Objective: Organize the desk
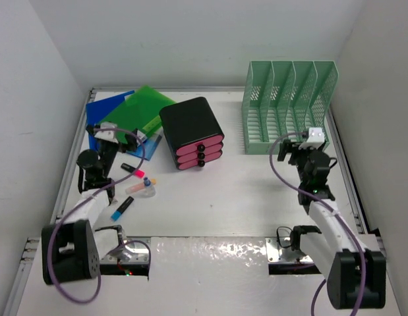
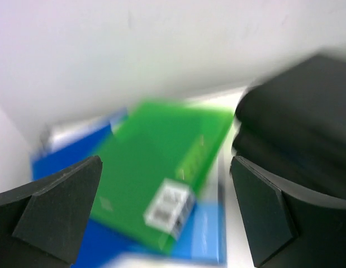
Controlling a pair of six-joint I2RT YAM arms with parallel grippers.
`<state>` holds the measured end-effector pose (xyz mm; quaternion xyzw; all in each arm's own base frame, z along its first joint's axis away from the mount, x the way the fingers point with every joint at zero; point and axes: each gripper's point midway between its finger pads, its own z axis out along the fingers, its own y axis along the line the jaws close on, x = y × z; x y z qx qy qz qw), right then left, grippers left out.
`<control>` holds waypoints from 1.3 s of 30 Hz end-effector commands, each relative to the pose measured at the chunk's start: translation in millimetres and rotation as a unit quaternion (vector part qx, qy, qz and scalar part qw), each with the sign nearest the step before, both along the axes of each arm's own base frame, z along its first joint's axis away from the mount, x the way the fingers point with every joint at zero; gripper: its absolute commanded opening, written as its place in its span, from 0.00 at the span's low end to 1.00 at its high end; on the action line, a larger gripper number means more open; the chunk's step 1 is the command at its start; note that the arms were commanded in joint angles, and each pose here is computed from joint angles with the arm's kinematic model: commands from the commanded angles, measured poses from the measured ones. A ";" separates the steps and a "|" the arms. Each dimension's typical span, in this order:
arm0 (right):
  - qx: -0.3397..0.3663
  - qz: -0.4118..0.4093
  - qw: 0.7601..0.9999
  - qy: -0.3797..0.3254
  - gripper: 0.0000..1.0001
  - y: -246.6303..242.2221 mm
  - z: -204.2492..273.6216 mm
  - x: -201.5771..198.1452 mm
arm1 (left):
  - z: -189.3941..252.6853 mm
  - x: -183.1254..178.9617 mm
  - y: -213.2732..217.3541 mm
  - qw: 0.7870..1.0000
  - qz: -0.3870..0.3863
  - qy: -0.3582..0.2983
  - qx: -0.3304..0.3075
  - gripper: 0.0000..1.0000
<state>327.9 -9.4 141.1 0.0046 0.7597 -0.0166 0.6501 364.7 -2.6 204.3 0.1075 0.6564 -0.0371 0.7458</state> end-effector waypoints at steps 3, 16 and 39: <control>0.038 -0.026 0.992 0.113 0.79 13.9 21.7 -20.5 | 33.3 -0.7 -11.1 0.996 -0.049 0.067 0.043 0.96; -0.021 0.171 0.976 0.132 0.69 214.1 68.4 -29.4 | 47.8 -56.0 -5.5 0.956 -0.063 0.265 0.111 0.98; -0.063 0.182 0.970 0.150 0.49 344.7 30.2 27.1 | -6.8 -56.1 -10.6 0.934 -0.104 0.321 0.118 1.00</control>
